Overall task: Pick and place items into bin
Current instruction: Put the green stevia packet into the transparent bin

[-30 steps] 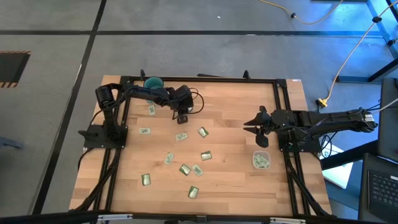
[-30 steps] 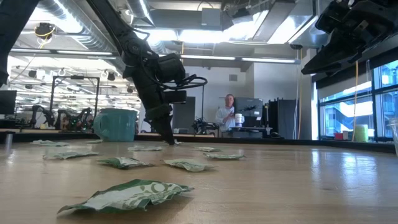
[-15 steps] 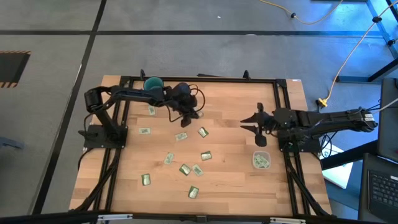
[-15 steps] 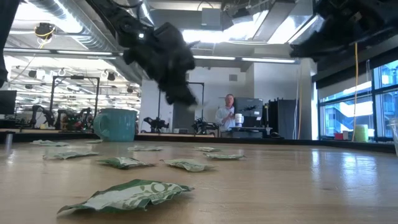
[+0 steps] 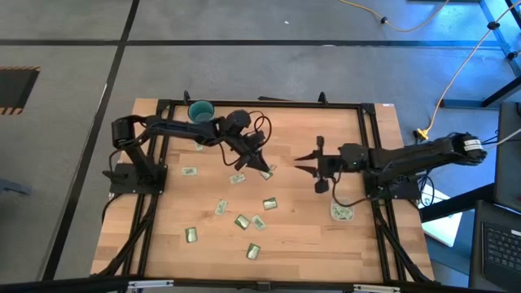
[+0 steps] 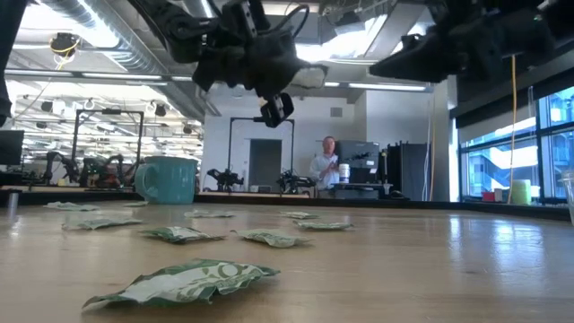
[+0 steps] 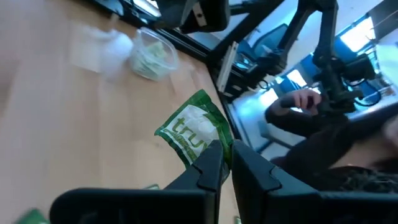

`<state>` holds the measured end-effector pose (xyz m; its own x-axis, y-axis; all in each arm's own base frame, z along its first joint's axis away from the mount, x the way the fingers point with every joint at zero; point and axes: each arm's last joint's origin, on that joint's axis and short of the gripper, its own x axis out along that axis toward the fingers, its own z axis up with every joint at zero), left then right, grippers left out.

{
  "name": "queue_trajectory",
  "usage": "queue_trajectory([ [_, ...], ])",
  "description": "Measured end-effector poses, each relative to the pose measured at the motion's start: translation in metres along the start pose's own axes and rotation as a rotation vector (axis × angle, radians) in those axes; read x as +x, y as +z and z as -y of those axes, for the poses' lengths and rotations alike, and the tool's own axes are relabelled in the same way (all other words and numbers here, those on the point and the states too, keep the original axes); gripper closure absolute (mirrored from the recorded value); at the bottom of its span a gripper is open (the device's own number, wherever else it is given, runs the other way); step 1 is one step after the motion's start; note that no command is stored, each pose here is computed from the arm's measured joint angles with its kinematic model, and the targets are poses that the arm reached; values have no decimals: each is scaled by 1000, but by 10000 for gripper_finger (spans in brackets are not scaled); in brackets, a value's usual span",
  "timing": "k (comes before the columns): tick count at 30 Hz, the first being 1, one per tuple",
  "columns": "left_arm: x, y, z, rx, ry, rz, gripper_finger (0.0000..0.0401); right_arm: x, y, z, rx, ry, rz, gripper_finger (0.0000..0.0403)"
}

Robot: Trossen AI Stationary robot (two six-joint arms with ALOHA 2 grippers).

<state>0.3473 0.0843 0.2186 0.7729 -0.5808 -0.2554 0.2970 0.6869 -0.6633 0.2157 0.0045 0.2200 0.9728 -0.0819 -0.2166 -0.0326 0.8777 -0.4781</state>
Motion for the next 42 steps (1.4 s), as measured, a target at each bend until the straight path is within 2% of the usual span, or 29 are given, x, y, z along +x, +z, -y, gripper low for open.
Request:
queue_trajectory([
  [7,6,-2,5,-41,-16,-15,377,19,1,-6,-38,50,124,301],
  [12,6,-2,5,-41,-14,-15,377,35,7,-6,-40,96,145,301],
  [22,9,-4,7,-37,-23,-23,377,69,18,-5,-48,164,29,301],
  [34,9,-4,7,-18,-24,-23,377,73,20,-5,8,192,-28,303],
  [37,8,-3,7,-9,-23,-22,377,73,20,-5,18,193,-30,317],
  [42,8,-3,7,-8,-23,-22,377,73,20,-5,26,193,-31,368],
])
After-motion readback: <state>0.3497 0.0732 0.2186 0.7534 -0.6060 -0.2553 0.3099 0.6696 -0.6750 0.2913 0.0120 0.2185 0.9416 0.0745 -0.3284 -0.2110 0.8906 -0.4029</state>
